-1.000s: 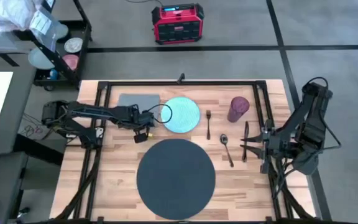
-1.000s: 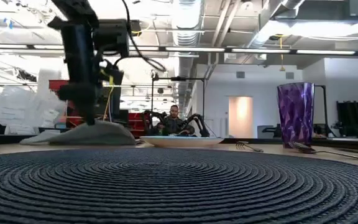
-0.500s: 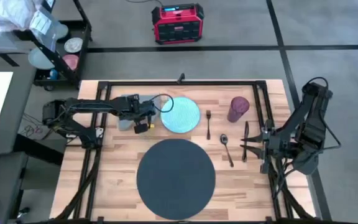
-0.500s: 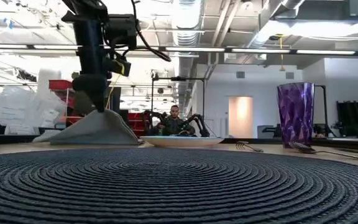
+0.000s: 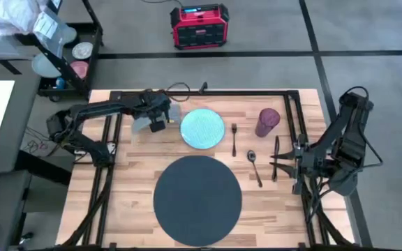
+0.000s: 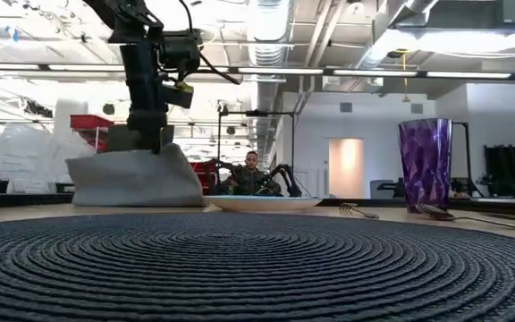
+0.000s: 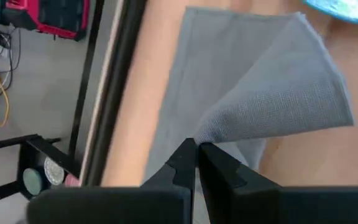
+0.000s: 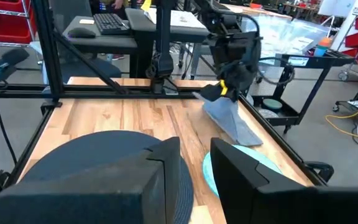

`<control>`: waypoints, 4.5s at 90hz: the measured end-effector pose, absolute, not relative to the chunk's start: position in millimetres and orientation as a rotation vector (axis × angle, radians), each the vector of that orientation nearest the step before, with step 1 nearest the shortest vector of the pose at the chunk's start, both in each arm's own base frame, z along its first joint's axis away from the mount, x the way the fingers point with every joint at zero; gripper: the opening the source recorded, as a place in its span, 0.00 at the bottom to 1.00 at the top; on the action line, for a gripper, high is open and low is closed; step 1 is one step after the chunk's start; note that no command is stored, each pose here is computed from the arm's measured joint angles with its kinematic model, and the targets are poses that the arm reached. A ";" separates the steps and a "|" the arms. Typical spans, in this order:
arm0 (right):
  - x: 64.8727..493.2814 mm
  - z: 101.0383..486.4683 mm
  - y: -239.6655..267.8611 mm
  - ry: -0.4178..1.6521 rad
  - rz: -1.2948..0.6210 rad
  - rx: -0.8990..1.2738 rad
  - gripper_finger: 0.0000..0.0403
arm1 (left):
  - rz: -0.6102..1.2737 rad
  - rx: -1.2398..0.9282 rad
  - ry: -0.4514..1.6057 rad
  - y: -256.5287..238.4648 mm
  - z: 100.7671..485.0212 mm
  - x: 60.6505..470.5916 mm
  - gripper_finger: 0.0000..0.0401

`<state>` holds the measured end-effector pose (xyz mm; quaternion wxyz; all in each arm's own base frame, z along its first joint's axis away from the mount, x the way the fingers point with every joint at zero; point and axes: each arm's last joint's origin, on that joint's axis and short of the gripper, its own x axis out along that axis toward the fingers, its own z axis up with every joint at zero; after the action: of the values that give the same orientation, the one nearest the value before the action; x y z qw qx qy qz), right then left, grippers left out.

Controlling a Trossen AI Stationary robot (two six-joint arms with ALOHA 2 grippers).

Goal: Set table place
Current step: Fold the gray table napkin, then move the gray table napkin to the left of the black tablemat

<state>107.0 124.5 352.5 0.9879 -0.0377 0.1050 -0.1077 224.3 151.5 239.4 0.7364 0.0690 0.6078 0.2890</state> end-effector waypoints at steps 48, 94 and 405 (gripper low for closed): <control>106.9 352.5 124.4 0.210 -0.216 -0.075 0.19 | 0.647 0.088 1.341 219.6 200.9 217.5 0.00; 107.0 352.5 124.3 0.211 -0.217 -0.076 0.19 | 0.723 0.088 1.281 245.9 190.9 213.2 0.00; 115.6 339.6 133.8 0.223 -0.243 -0.096 0.19 | 0.622 -0.295 1.240 205.5 168.9 205.9 0.00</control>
<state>115.6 133.8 339.6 0.9853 -0.0475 0.1108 -0.1208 205.9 205.5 168.9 0.7590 -0.1352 0.5692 0.2857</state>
